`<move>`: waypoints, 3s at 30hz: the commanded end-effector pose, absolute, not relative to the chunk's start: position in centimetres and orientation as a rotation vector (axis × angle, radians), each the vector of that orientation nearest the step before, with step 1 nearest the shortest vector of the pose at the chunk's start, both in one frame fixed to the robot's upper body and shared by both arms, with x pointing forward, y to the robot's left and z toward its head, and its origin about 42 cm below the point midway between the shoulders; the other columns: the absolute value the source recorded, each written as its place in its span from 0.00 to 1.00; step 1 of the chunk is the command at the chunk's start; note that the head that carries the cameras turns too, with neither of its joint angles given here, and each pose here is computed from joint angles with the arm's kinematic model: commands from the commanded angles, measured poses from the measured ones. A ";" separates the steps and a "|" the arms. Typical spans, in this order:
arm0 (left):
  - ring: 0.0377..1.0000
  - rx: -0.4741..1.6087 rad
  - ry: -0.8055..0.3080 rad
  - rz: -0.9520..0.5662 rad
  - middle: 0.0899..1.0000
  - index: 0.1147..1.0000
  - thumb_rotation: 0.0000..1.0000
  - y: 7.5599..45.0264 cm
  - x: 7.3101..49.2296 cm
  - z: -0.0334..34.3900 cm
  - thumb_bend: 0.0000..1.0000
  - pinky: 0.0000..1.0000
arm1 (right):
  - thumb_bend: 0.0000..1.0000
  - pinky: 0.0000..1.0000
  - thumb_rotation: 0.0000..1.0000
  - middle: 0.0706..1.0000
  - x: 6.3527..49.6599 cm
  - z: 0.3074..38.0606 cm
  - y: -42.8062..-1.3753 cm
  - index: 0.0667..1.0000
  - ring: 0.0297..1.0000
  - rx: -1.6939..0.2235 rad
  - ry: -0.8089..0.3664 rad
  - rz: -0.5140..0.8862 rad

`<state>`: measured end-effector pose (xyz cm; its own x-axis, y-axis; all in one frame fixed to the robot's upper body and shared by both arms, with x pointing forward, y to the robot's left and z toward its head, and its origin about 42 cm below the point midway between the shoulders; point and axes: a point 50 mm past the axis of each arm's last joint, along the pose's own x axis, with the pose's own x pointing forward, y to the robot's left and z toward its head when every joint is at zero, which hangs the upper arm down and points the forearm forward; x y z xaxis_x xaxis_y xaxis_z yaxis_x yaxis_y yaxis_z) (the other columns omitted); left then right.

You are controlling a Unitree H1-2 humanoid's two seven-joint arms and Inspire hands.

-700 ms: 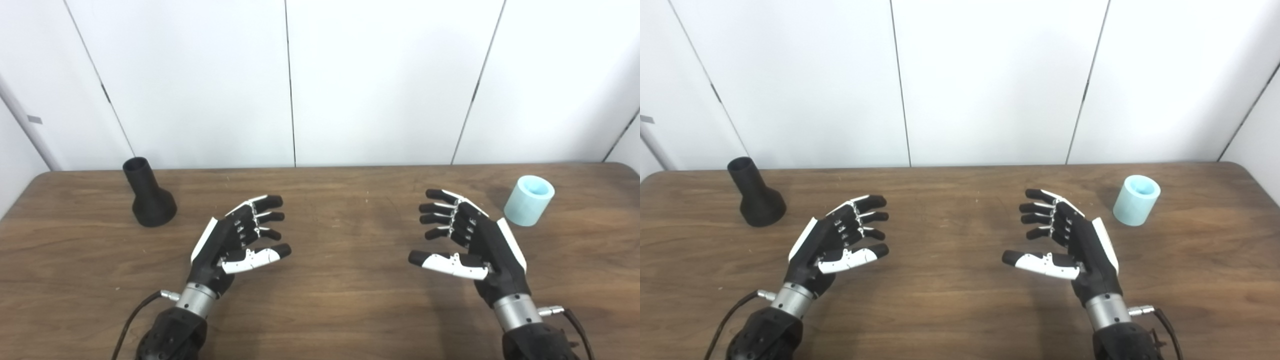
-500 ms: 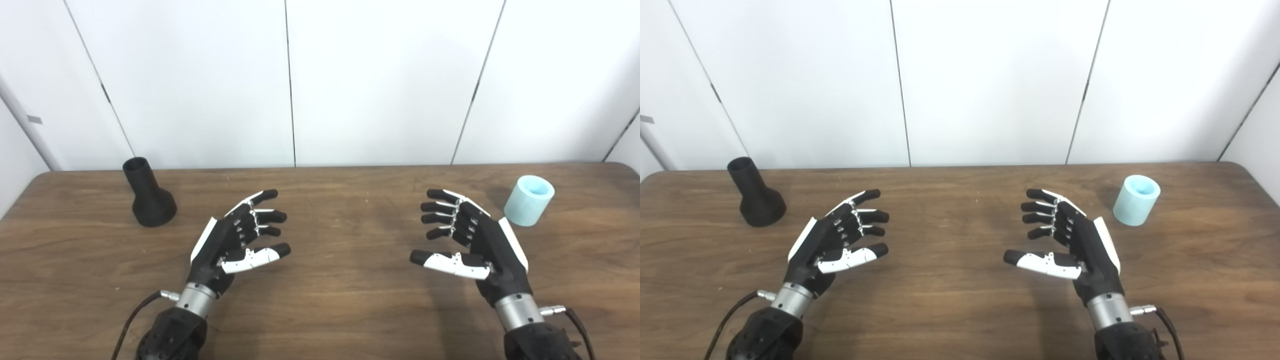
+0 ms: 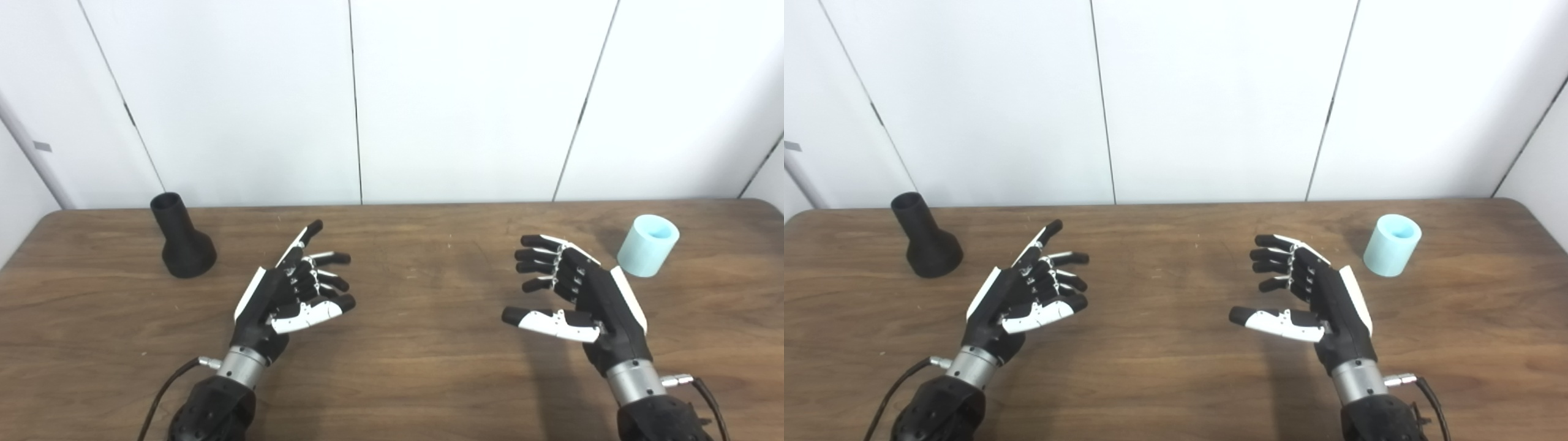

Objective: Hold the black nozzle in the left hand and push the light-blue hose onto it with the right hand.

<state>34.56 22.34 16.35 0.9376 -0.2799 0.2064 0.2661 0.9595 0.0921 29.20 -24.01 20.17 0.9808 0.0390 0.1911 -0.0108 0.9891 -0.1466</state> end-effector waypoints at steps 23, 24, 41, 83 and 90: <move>0.68 0.187 -0.433 -0.182 0.69 0.72 0.08 21.3 35.0 21.2 0.79 0.55 | 0.63 0.54 0.00 0.75 29.5 20.1 -27.2 0.77 0.70 -0.103 -0.274 0.040; 0.65 0.204 -0.465 -0.151 0.67 0.74 0.08 21.7 34.8 22.0 0.79 0.54 | 0.63 0.54 0.00 0.75 29.5 20.0 -27.2 0.78 0.70 -0.105 -0.273 0.039; 0.79 0.658 -0.576 0.178 0.80 0.81 0.24 34.4 36.4 30.7 0.83 0.71 | 0.59 0.60 0.00 0.77 29.9 20.0 -27.8 0.79 0.72 -0.061 -0.275 0.048; 1.00 0.888 0.063 0.421 1.00 1.00 0.32 38.0 39.9 23.2 1.00 1.00 | 0.62 0.56 0.01 0.76 29.3 21.0 -27.9 0.76 0.71 -0.127 -0.307 0.058; 1.00 0.852 0.121 0.364 1.00 1.00 0.32 37.1 40.5 21.8 1.00 1.00 | 0.62 0.56 0.02 0.76 29.3 21.1 -27.9 0.76 0.71 -0.123 -0.304 0.061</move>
<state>39.41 37.23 19.37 0.9298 0.3671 -0.0256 -0.2196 0.6093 0.7620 29.09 -27.84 19.22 0.9769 0.0589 0.2055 -0.0358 0.9928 -0.1145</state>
